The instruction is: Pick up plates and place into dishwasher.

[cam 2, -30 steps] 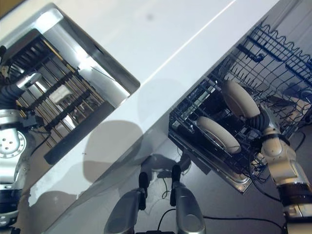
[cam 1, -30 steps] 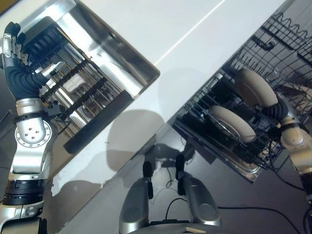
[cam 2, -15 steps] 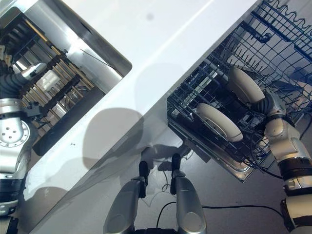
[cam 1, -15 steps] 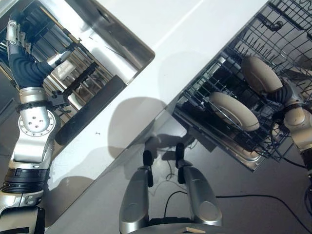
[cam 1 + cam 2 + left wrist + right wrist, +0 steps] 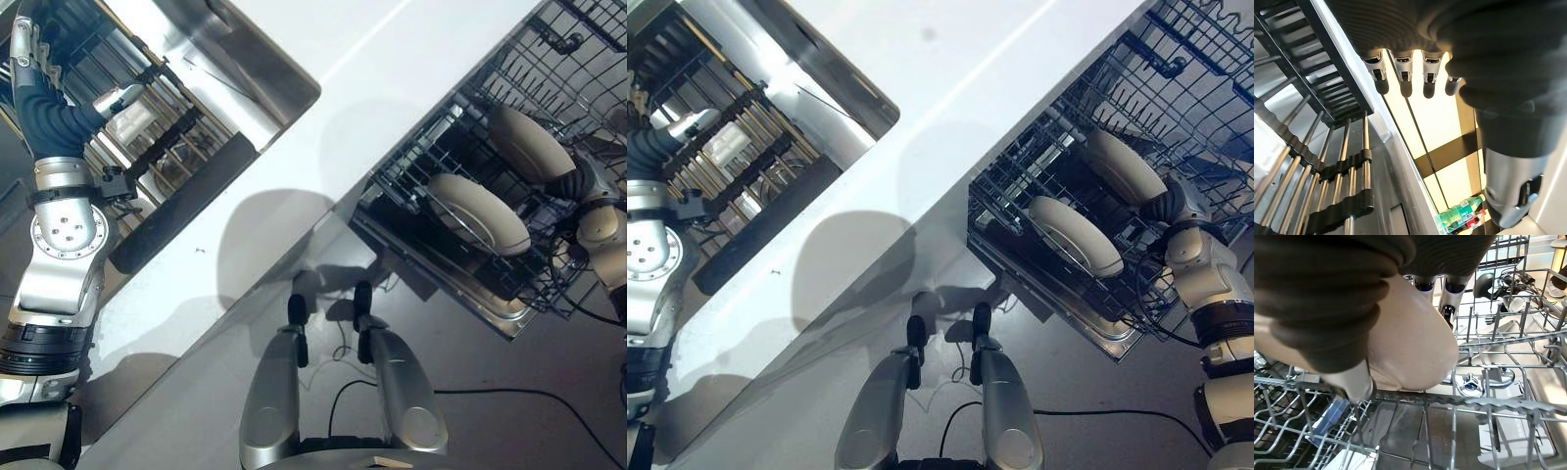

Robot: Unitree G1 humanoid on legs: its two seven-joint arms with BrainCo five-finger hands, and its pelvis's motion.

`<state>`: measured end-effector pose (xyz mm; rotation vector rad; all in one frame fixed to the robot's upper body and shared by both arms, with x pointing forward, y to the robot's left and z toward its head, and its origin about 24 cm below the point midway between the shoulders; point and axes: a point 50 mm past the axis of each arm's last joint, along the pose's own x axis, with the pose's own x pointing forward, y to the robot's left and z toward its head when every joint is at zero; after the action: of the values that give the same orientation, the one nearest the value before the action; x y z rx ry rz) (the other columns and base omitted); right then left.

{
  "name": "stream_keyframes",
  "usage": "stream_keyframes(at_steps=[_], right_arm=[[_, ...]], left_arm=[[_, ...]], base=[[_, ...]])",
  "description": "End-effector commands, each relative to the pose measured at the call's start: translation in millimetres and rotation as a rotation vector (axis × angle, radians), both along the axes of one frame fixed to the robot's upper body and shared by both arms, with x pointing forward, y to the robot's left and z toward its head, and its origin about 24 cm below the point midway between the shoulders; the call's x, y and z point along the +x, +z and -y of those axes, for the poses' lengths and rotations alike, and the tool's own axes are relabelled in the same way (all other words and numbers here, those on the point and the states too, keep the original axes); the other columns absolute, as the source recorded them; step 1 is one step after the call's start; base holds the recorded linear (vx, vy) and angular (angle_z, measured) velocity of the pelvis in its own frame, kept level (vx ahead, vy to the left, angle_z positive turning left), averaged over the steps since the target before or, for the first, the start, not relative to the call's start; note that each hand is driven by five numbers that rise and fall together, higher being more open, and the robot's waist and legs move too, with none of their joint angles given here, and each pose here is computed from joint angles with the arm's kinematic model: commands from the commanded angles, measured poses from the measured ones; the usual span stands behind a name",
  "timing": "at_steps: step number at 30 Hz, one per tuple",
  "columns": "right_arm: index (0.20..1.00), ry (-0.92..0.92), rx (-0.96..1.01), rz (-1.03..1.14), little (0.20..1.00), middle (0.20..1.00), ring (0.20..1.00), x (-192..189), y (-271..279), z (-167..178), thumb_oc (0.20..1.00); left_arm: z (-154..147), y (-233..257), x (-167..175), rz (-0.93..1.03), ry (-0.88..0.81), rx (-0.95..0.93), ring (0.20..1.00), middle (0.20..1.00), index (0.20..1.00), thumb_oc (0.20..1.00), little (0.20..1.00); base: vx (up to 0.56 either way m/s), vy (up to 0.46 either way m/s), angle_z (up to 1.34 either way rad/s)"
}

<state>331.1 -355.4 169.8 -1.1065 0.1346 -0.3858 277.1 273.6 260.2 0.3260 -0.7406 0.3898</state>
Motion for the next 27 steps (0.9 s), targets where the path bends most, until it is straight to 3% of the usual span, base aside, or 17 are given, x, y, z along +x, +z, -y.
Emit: stream_keyframes(at_steps=[1, 16, 27], right_arm=[[1.0, -0.061, 0.031, -0.215, 1.0, 1.0, 1.0, -15, -59, 4, 1.0], [1.0, -0.058, 0.004, -0.114, 1.0, 1.0, 1.0, -20, -48, -1, 1.0], [1.0, 0.012, -0.127, 0.159, 1.0, 1.0, 1.0, -25, 6, -30, 1.0]], left_arm=[[7, 20, -5, 0.105, -0.035, -0.006, 1.0, 1.0, 1.0, 1.0, 1.0], [-6, -2, -8, 0.048, -0.022, -0.048, 1.0, 1.0, 1.0, 1.0, 1.0], [-14, -29, -16, -0.003, 0.002, -0.096, 1.0, 1.0, 1.0, 1.0, 1.0]], base=[[0.0, 0.0, 0.0], [0.01, 0.017, 0.03], [0.01, 0.022, -0.02]])
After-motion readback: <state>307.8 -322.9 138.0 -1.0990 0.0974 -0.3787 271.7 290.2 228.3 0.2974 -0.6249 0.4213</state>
